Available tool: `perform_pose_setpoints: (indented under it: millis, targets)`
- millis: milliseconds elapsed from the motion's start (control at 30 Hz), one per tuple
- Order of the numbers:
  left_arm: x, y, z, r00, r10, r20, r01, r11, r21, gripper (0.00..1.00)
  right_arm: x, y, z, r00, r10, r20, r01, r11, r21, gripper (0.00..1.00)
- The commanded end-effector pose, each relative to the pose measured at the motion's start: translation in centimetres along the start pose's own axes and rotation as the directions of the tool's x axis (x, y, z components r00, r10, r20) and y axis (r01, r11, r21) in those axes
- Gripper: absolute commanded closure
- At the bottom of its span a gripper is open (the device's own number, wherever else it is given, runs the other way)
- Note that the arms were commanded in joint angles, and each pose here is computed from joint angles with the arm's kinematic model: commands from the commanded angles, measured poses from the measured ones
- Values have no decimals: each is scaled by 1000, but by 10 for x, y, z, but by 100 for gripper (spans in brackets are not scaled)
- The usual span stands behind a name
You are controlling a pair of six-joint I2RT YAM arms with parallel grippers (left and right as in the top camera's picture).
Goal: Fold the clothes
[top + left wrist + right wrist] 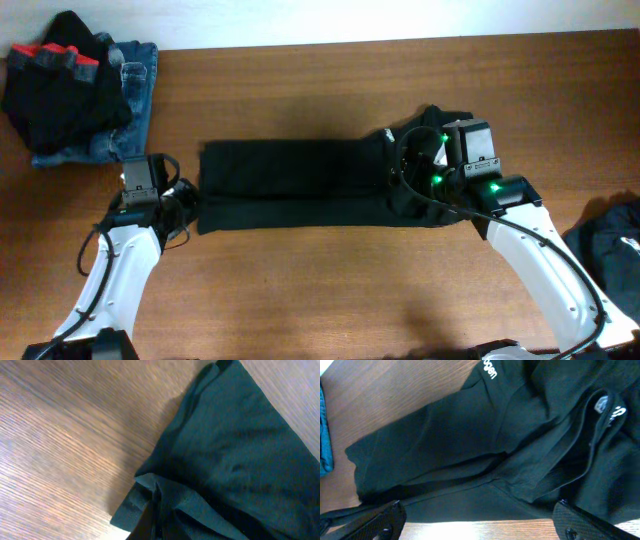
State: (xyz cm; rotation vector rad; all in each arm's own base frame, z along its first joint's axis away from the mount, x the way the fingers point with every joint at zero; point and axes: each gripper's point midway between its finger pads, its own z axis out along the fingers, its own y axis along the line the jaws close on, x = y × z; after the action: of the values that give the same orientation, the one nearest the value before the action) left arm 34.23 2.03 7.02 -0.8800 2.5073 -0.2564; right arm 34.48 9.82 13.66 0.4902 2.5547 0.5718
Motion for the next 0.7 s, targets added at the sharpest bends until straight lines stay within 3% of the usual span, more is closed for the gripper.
perform_pose_setpoints:
  millis: [0, 667]
  targets:
    - [-21, 5, -6, 995, 39, 89, -35, 998, -48, 99, -1, 1, 1, 1000, -19, 3, 19, 1000, 7, 1]
    - [-41, -30, -9, 975, 89, 203, -100, 994, 43, 99, 1, -2, 7, 1000, -16, -11, 16, 1000, 18, 1]
